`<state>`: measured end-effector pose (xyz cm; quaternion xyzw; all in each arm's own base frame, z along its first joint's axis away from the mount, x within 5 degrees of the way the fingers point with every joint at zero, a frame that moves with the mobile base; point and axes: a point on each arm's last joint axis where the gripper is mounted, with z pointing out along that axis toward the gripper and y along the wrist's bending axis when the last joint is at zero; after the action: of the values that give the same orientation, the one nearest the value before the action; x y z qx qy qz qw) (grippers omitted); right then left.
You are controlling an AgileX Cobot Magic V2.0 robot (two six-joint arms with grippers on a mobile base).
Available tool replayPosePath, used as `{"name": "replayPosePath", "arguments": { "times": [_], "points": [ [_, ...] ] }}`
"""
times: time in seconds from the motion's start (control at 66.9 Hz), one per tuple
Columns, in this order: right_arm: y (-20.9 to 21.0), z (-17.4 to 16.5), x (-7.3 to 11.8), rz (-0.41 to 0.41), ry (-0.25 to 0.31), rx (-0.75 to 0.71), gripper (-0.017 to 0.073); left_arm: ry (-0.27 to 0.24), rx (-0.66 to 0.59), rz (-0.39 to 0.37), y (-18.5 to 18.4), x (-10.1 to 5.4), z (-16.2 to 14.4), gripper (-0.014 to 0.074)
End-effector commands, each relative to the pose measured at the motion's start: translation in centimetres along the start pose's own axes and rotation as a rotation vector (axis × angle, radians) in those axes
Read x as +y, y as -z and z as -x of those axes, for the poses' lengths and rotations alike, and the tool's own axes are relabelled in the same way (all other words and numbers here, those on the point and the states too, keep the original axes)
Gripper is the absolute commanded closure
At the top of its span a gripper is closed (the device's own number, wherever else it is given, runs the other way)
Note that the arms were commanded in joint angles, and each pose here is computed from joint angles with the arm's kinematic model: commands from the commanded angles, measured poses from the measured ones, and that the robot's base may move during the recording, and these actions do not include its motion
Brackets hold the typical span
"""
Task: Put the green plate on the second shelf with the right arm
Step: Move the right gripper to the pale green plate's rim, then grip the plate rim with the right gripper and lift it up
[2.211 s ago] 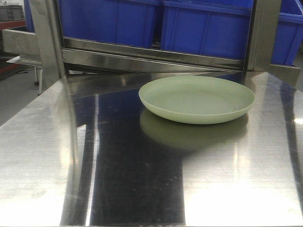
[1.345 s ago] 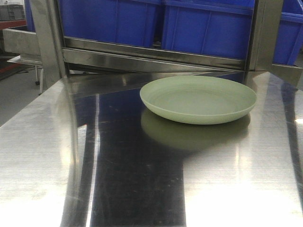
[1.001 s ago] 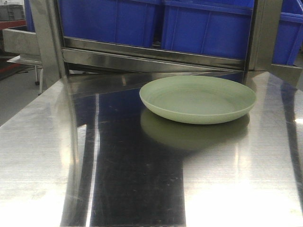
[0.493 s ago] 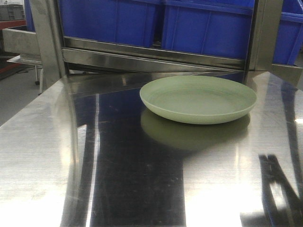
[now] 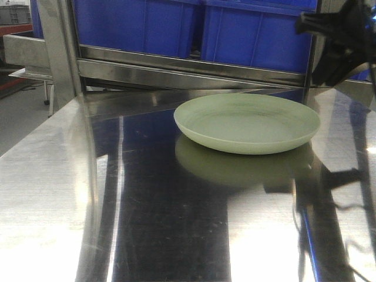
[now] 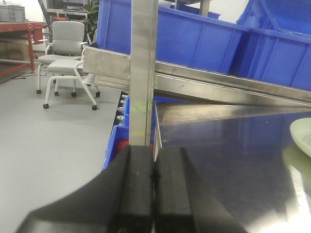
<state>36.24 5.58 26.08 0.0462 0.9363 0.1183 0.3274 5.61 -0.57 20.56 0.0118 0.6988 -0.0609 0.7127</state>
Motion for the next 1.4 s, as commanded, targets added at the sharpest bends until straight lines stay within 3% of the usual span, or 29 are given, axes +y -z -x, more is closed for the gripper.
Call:
{"name": "replayPosePath", "arguments": {
  "times": [0.0, 0.134, 0.568, 0.642, 0.777, 0.941, 1.12, 1.27, 1.389],
  "points": [
    [0.9, 2.2, 0.6, 0.018, 0.024, -0.102, 0.0287, 0.005, -0.058, -0.008, 0.0, 0.0, -0.5, 0.0463],
    [-0.7, 2.5, 0.5, 0.012, 0.021, -0.07, 0.0206, 0.005, -0.058, -0.008, 0.0, 0.0, -0.5, 0.0463],
    [-5.2, 1.0, -0.6, -0.02, 0.011, 0.041, 0.0213, 0.005, -0.058, -0.008, 0.0, 0.0, -0.5, 0.0463],
    [-5.4, 0.8, -0.6, -0.021, 0.01, 0.06, 0.0259, 0.005, -0.058, -0.008, 0.0, 0.0, -0.5, 0.0463],
    [-5.2, 0.5, -0.6, -0.022, 0.01, 0.093, 0.0524, 0.005, -0.058, -0.008, 0.0, 0.0, -0.5, 0.0463],
    [-4.3, 0.8, -0.4, -0.016, 0.011, 0.085, 0.051, 0.005, -0.058, -0.008, 0.0, 0.0, -0.5, 0.0463],
    [1.2, 3.3, 0.8, 0.022, 0.027, -0.127, 0.051, 0.005, -0.058, -0.008, 0.0, 0.0, -0.5, 0.0463],
    [8.4, 5.0, 1.9, 0.067, 0.045, -0.387, 0.051, 0.005, -0.058, -0.008, 0.0, 0.0, -0.5, 0.0463],
    [15.1, 4.4, 2.2, 0.081, 0.091, -0.62, 0.051, 0.005, -0.058, -0.008, 0.0, 0.0, -0.5, 0.0463]
  ]
}}
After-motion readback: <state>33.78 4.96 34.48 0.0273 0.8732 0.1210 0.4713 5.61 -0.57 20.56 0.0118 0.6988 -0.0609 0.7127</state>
